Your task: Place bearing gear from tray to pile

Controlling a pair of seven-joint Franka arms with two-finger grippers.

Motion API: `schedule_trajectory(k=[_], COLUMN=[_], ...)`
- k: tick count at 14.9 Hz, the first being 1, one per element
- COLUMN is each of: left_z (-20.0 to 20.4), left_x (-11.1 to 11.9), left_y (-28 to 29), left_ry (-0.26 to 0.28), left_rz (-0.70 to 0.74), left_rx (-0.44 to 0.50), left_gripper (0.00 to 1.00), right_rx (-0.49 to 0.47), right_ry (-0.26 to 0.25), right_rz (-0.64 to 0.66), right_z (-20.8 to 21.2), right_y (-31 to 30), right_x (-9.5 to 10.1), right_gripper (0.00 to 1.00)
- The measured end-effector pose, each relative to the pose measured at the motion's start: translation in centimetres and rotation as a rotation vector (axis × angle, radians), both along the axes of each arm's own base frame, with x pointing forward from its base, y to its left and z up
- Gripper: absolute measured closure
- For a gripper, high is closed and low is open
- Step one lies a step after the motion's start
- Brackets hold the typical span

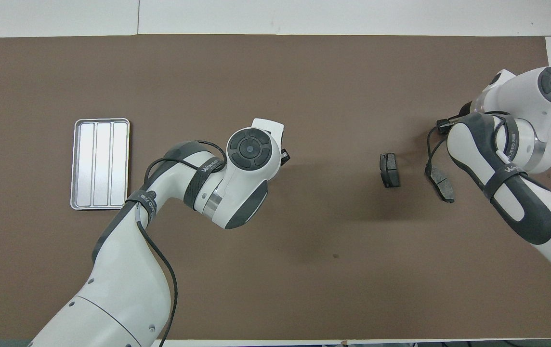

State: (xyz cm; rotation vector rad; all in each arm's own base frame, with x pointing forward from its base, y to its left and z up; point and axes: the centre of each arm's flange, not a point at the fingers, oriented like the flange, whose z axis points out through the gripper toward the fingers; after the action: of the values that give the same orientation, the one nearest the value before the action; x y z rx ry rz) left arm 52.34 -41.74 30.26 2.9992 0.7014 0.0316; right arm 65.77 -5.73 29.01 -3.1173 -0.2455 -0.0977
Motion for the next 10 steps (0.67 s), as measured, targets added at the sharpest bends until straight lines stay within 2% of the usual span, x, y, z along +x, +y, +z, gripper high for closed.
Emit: schedule_trajectory(k=[1, 4, 5, 7, 8, 10], left_z=[0.0, 0.0, 0.0, 0.7, 1.8, 5.6], left_x=[0.0, 0.1, 0.2, 1.0, 1.6, 3.0], left_y=[0.0, 0.2, 0.3, 1.3, 2.0, 4.7], left_ry=[0.000, 0.002, 0.004, 0.014, 0.019, 0.019], left_rz=[0.001, 0.006, 0.010, 0.028, 0.042, 0.069], left_rx=[0.000, 0.003, 0.007, 0.025, 0.036, 0.044], left_gripper=[0.70, 0.38, 0.28, 0.07, 0.00, 0.00], right_rx=[0.000, 0.004, 0.006, 0.011, 0.013, 0.018], right_ry=[0.000, -0.005, -0.006, -0.010, -0.017, -0.015], right_rz=[0.001, -0.009, -0.018, -0.031, -0.034, -0.058], right_z=[0.0, 0.7, 1.4, 3.1, 4.0, 5.3], right_y=[0.1, 0.6, 1.0, 2.3, 2.9, 4.6], right_x=[0.0, 0.1, 0.1, 0.1, 0.1, 0.0], right_gripper=[0.39, 0.06, 0.00, 0.00, 0.00, 0.00])
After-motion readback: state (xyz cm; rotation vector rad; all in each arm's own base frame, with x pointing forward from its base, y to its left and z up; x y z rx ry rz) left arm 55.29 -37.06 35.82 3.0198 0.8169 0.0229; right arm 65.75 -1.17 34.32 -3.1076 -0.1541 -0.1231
